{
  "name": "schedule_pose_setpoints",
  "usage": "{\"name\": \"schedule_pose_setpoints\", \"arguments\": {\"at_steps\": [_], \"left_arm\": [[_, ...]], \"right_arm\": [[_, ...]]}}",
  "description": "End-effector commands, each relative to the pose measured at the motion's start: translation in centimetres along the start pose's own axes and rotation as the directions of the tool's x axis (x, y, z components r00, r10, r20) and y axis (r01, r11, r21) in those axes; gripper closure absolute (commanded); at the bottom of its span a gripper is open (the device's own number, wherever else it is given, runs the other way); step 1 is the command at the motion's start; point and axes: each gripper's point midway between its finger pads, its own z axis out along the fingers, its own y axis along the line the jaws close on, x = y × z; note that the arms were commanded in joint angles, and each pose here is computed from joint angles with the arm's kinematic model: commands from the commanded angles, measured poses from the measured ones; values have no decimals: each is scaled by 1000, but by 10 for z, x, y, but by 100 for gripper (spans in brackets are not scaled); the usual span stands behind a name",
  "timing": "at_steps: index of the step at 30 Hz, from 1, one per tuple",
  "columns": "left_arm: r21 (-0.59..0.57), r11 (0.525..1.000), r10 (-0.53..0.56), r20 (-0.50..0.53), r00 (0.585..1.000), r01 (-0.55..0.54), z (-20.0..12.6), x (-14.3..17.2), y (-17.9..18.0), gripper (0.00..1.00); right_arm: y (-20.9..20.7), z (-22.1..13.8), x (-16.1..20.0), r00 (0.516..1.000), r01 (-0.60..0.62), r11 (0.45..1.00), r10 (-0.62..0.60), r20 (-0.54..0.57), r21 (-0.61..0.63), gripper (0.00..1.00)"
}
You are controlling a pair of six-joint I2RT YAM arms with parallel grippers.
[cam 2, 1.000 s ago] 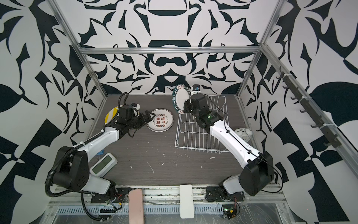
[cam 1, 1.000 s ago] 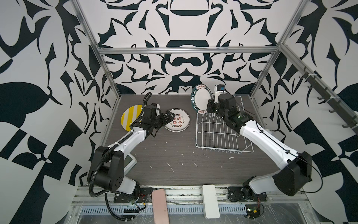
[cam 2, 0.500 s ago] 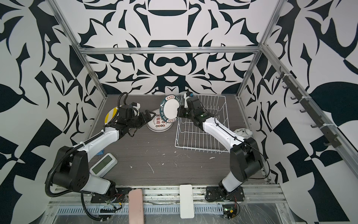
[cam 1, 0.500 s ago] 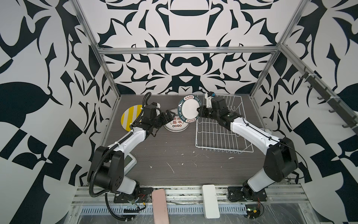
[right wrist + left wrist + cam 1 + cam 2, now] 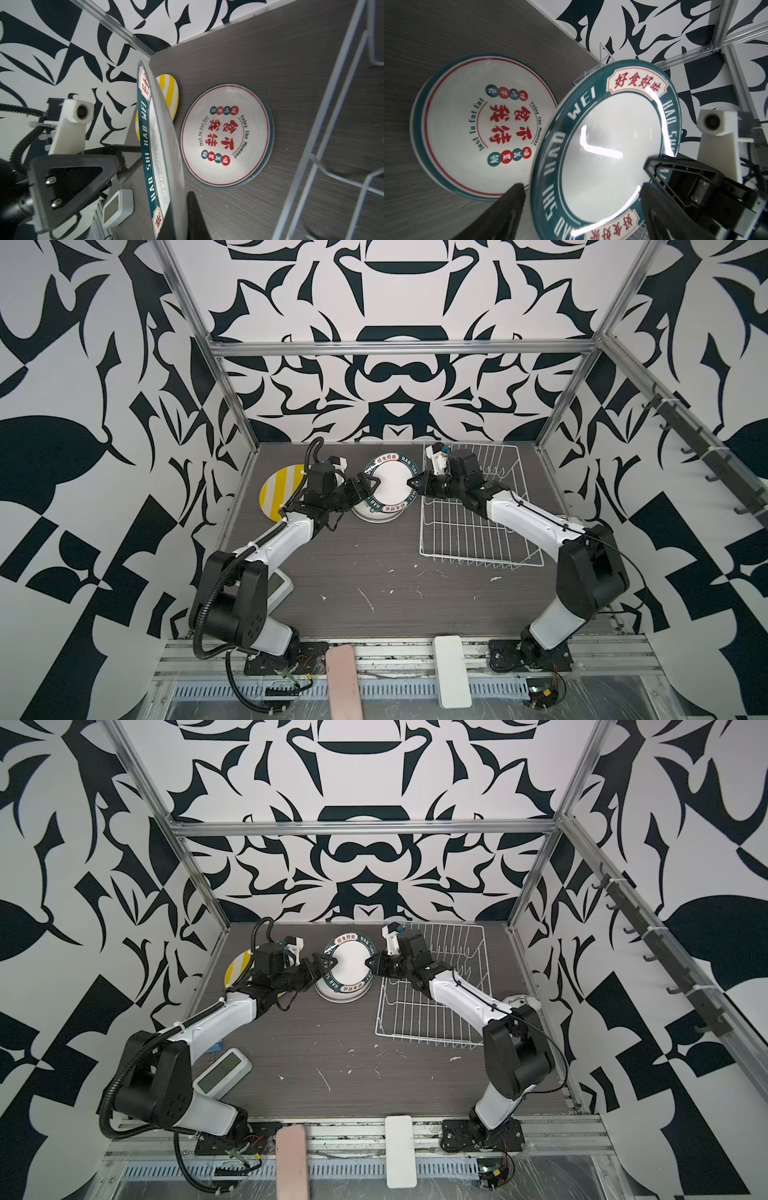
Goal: Unload the plates from the dish rack
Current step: Place the plate among the plates.
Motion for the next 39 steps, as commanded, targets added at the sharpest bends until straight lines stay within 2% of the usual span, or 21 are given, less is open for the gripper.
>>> {"name": "schedule_pose_setpoints", "arguments": {"at_steps": [1,4,5,13,26,39], "left_arm": [[30,999,-10,-17,1000,11,3,4,-1,11],[27,1000,-12,-15,1000,13,3,4,1,14],[29,999,-14,-13,1000,15,3,3,1,20],[43,999,-29,-14,999,29,3,1,1,42],[55,998,-32,-13,999,33,3,0,0,64],[63,998,-27,-3,1000,27,0,-2,-1,79]], "right_arm": [[32,-9,-18,1000,11,989,-7,26,-146,100],[30,-8,-18,1000,-16,987,17,10,-163,100],[29,-8,-19,1000,-24,985,25,6,-168,100],[24,-6,-19,999,-52,983,52,-9,-174,100],[24,-9,-22,998,-55,980,53,-15,-190,100],[26,-10,-24,997,-70,975,65,-32,-209,100]]}}
